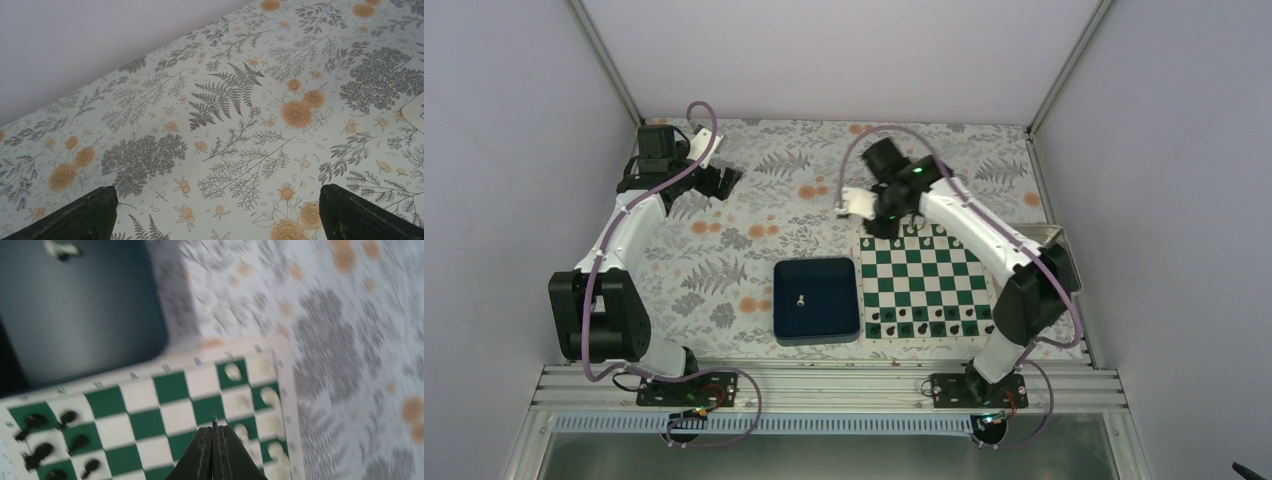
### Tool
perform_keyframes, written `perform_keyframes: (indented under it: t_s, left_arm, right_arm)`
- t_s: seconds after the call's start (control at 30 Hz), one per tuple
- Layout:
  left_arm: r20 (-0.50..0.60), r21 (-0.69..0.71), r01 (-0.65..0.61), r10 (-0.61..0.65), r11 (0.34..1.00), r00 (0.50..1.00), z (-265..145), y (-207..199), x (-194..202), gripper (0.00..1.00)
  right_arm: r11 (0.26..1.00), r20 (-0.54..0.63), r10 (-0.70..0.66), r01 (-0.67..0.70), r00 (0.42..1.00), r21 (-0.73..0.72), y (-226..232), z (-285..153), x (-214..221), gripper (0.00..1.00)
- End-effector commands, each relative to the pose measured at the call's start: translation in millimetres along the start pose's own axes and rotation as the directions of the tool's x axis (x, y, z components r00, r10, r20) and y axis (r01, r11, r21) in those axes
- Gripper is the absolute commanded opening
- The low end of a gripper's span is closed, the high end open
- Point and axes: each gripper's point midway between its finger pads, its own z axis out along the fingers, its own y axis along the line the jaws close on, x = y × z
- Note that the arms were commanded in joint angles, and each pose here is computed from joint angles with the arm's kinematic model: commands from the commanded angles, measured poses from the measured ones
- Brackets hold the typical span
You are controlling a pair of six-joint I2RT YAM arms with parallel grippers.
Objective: Set up the chess pieces on the board
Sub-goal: Adjust the storage box at the center of the board.
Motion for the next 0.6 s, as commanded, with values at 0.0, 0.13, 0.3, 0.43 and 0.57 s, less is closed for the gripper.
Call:
perform_keyframes:
  t_s: [0.0,0.13,0.3,0.43,0.57]
  left_arm:
    - [0.034,0.008,-0.027,0.027,1.000,0.999,-7,-1,-13,1.00]
    - [0.036,0.008,-0.030,0.029,1.000,0.999,-9,-2,-13,1.00]
    - [0.042,0.006,-0.037,0.036,0.999,0.998,-11,-3,-13,1.00]
    - [0.043,0.011,-0.036,0.035,0.999,0.998,-10,-3,-13,1.00]
    - [0.044,0.011,-0.038,0.038,0.999,0.998,-11,-4,-13,1.00]
  right_arm:
    - [0.989,-0.012,-0.109,0.107,0.994,-0.099,50,29,-50,0.04]
    - [0.950,0.027,-0.239,0.240,0.971,-0.202,102,64,-90,0.04]
    - [0.900,0.038,-0.326,0.322,0.945,-0.292,143,97,-108,0.04]
    - [0.875,0.046,-0.364,0.358,0.930,-0.327,160,117,-115,0.04]
    - [0.881,0.073,-0.362,0.366,0.929,-0.300,157,128,-134,0.04]
